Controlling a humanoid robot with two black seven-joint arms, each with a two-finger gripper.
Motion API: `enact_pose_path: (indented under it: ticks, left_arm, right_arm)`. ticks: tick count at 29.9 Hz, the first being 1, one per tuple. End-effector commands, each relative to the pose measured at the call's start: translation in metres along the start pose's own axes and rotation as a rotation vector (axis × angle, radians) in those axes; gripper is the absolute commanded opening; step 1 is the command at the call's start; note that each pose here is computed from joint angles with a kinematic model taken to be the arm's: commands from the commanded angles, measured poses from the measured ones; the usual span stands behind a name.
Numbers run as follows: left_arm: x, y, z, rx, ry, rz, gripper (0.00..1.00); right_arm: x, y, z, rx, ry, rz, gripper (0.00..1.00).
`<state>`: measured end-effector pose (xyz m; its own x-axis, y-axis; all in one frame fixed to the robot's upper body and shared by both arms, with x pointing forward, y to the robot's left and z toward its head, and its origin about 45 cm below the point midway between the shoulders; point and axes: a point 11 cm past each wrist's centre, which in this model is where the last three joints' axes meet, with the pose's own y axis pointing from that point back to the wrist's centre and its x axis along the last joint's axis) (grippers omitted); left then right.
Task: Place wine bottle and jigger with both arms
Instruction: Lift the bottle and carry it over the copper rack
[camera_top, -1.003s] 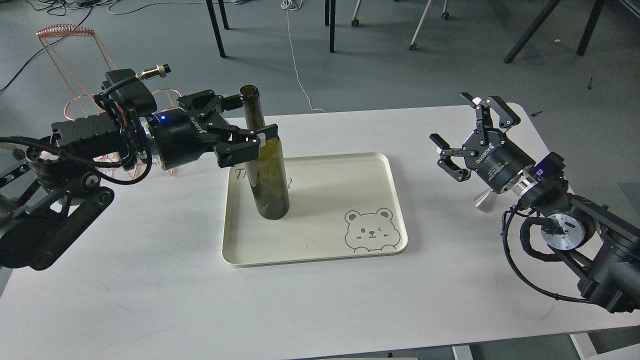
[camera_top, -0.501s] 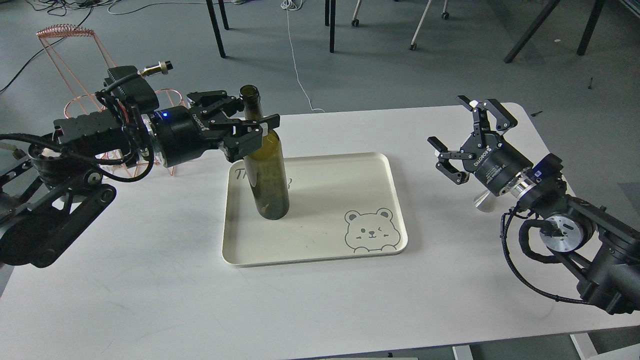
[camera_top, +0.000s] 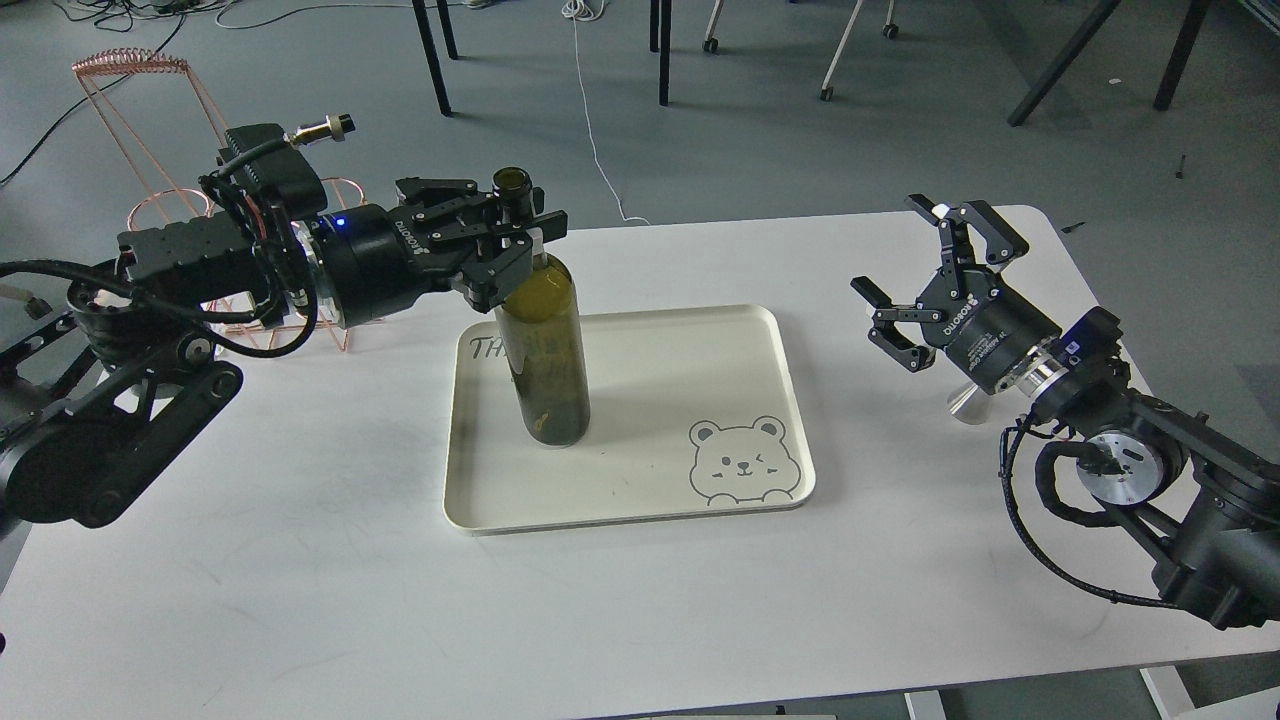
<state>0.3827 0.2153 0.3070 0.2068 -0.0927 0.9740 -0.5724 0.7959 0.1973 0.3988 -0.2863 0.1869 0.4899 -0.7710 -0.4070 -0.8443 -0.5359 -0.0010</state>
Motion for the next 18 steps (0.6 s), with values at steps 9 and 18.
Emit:
enact_pose_path:
  ticks: [9, 18]
  left_arm:
    - [0.104, 0.007, -0.005, -0.006, -0.087, 0.021, 0.1]
    - [0.152, 0.041, -0.083, 0.223, -0.008, 0.04, 0.1]
  right_arm:
    - [0.0, 0.0, -0.001, 0.002, 0.0, 0.0, 0.99]
    - [0.001, 0.001, 0.0, -0.002, 0.003, 0.002, 0.99]
